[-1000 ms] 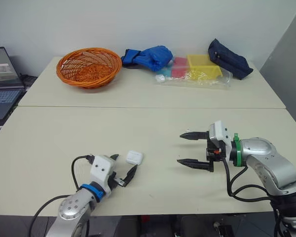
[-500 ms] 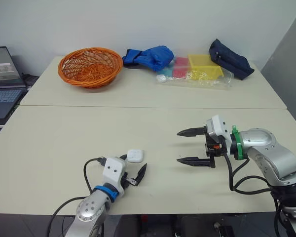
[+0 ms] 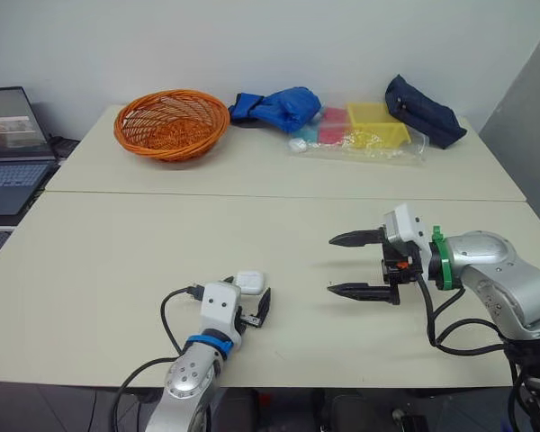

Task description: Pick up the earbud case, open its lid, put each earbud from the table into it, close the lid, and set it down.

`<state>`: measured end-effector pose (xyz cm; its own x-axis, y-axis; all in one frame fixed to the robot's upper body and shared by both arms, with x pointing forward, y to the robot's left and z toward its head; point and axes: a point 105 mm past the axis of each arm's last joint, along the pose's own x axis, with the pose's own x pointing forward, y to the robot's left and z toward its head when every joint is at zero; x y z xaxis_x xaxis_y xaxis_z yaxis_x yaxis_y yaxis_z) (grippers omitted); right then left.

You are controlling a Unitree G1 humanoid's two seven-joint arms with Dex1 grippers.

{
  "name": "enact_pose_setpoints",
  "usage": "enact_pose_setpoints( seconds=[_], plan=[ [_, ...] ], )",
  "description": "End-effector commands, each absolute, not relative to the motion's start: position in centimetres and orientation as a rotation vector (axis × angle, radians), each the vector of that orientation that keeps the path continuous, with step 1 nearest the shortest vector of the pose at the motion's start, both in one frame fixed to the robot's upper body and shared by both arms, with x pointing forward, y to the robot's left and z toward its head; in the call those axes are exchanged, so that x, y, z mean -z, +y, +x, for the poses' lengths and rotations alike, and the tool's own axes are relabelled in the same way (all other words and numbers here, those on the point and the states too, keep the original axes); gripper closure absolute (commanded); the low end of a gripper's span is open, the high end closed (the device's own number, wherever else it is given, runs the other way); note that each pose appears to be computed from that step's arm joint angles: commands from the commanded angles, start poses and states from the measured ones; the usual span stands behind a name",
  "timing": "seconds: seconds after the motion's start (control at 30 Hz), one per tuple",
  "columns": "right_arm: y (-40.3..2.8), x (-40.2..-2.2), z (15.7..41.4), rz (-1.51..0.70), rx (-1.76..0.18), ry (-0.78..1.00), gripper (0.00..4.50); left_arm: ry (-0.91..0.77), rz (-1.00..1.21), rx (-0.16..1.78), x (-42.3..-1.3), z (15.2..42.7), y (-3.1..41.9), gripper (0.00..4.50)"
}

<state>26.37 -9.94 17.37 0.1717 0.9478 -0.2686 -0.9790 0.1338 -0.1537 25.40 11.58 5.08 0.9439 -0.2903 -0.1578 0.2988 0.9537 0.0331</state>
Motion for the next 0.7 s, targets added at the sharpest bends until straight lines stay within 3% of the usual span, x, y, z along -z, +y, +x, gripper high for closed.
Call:
enact_pose_setpoints(
  seconds=[0.03,0.13,0.37,0.6,0.7],
  plan=[
    [-10.0,-18.6,25.8,-0.333,-1.405,0.075,0.00,0.193,0.075,0.269,-4.0,25.4,11.8,0.01],
    [-10.1,-18.7,25.8,-0.334,-1.398,0.074,0.00,0.168,0.074,0.256,-4.5,25.7,11.8,0.01],
    [-10.3,-19.0,25.7,-0.338,-1.388,0.074,0.00,0.152,0.063,0.270,-4.9,25.9,11.5,1.67],
    [-10.2,-19.1,26.0,-0.328,-1.374,0.061,0.00,0.153,0.076,0.291,-5.2,26.2,11.9,1.67],
    [-10.1,-19.1,26.2,-0.316,-1.361,0.046,0.00,0.114,0.114,0.321,-6.6,27.0,14.0,1.67]
  ],
)
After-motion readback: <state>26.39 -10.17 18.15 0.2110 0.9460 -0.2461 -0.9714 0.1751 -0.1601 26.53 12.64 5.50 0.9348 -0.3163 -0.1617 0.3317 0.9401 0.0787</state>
